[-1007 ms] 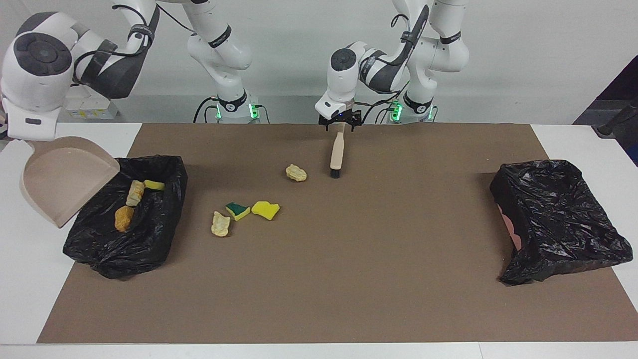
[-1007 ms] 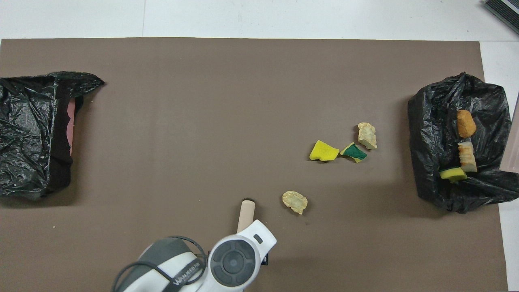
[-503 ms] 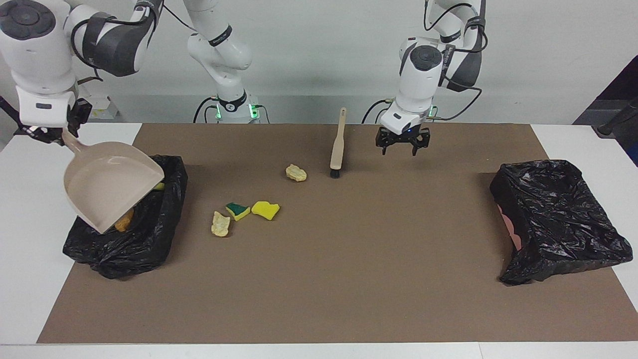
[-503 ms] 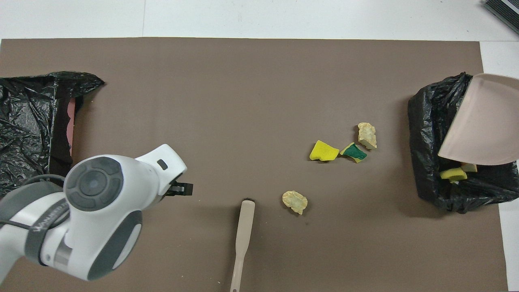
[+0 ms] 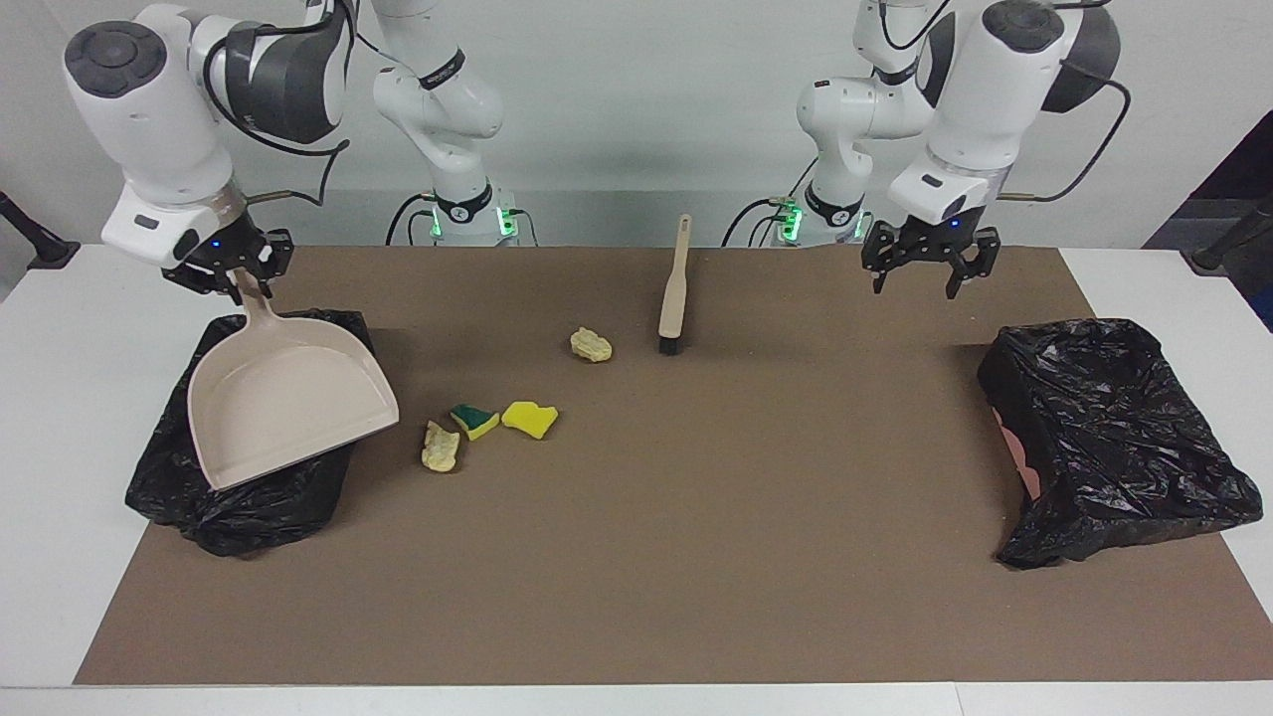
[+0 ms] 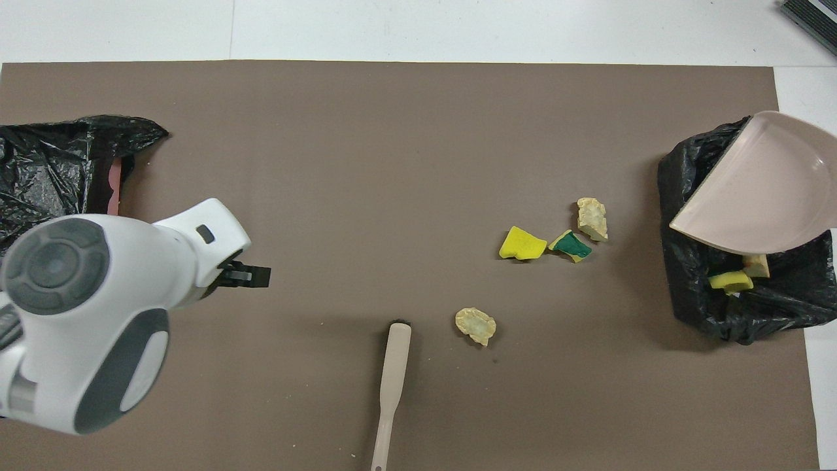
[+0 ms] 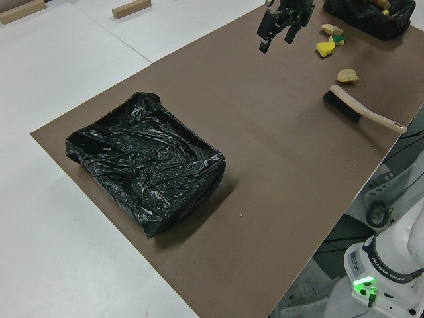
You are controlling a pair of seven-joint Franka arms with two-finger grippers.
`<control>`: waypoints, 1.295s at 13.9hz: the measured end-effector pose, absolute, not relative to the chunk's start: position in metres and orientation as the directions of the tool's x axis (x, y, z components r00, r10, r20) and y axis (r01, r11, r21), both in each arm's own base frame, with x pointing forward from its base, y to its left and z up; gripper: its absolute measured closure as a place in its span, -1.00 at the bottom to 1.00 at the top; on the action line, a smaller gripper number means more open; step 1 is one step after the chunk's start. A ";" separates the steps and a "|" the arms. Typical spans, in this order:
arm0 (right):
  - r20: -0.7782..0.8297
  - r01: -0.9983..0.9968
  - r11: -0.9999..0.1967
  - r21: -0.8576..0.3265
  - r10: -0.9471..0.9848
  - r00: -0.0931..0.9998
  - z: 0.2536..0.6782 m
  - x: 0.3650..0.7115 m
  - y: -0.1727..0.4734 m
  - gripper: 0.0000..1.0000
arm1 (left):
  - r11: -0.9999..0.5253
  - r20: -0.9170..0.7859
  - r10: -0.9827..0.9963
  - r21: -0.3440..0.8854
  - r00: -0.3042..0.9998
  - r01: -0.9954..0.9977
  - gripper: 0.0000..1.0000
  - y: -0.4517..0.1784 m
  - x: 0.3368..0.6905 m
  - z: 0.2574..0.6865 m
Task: Sweep and dump trash in bin
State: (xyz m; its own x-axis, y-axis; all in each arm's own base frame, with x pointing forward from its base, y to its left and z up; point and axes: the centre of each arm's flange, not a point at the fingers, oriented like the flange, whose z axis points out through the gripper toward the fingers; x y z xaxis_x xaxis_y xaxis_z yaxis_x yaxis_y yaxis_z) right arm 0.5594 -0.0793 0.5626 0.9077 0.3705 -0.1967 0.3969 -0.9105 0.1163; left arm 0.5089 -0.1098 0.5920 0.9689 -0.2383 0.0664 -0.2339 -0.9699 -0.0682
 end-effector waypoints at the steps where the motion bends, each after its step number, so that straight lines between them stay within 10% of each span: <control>1: -0.186 0.346 -0.933 0.101 0.324 0.928 0.558 0.561 -0.069 0.35 | -0.970 0.069 -0.240 -0.066 0.968 -0.236 -1.00 -0.099 0.512 0.607; 18: 0.010 -0.151 -0.981 -0.118 -0.153 0.988 0.420 0.586 0.329 0.35 | -0.973 0.017 -0.232 -0.011 0.972 -0.232 -1.00 -0.039 0.541 0.652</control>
